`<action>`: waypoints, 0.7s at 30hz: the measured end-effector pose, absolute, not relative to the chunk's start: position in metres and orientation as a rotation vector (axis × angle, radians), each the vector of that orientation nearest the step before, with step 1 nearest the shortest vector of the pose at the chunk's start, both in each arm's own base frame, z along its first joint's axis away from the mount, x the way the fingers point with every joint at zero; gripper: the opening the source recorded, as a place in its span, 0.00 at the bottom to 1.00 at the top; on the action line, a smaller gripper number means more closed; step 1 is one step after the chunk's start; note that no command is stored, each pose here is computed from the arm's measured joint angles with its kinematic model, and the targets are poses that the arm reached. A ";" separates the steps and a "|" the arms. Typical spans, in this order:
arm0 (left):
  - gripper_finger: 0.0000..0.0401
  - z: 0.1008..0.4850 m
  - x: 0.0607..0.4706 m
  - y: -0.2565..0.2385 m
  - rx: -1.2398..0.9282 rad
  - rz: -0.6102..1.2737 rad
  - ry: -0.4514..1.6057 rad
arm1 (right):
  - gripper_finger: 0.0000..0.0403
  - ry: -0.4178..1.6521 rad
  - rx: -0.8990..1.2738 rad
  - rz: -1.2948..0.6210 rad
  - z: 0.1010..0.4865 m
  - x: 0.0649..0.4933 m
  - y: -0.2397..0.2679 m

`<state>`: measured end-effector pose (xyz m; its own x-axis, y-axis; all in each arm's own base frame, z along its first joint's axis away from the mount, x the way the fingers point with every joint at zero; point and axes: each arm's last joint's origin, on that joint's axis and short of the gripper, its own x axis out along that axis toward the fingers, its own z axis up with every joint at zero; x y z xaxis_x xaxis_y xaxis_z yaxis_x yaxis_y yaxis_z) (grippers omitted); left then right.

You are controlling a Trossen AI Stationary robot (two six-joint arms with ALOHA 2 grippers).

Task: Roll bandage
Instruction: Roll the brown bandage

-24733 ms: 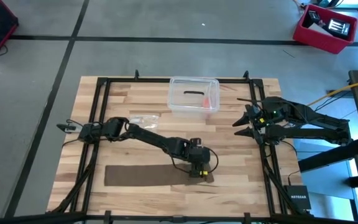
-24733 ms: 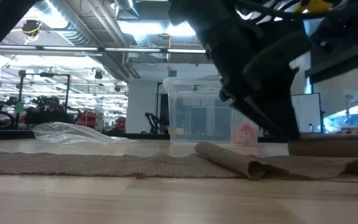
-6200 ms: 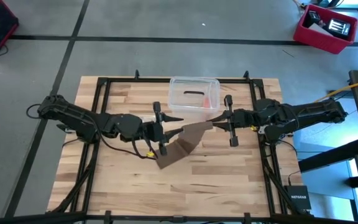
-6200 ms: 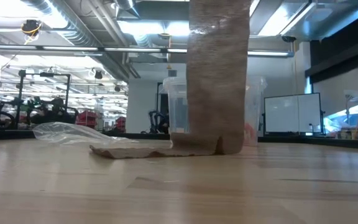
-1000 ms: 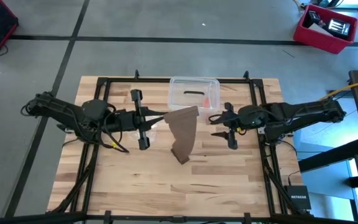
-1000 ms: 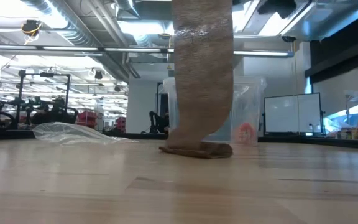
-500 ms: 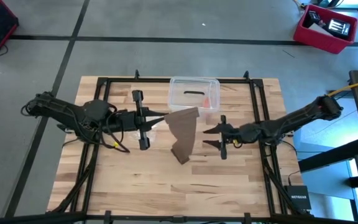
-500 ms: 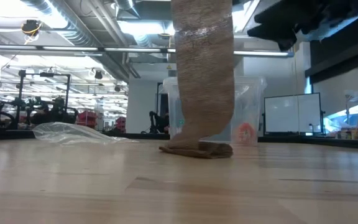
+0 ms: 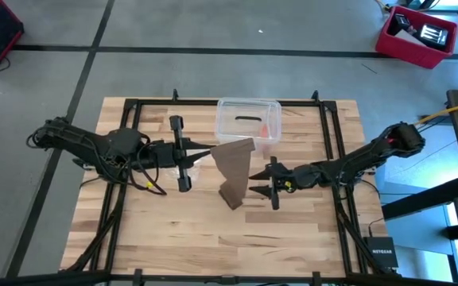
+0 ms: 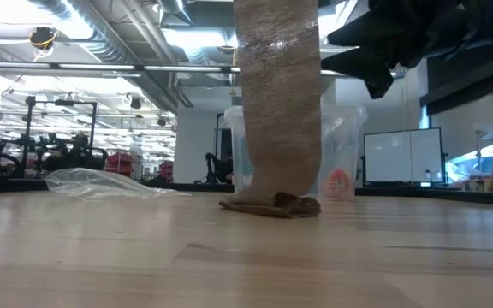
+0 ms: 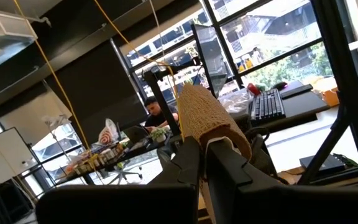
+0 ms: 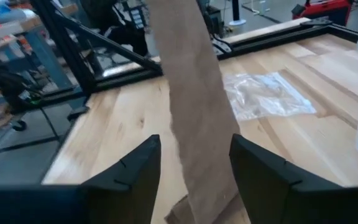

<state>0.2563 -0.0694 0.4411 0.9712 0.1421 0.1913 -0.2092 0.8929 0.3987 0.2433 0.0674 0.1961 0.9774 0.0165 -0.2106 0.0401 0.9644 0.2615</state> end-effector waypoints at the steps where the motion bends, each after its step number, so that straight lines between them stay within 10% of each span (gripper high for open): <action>1: 0.01 0.441 0.256 -0.069 0.429 0.182 -0.154 | 0.50 0.223 0.265 -0.014 0.195 0.245 0.068; 10: 0.01 0.440 0.257 -0.069 0.427 0.180 -0.149 | 0.62 0.245 0.180 0.000 0.192 0.262 0.073; 21: 0.01 0.440 0.257 -0.069 0.421 0.179 -0.150 | 0.49 0.127 -0.037 -0.032 0.191 0.275 0.075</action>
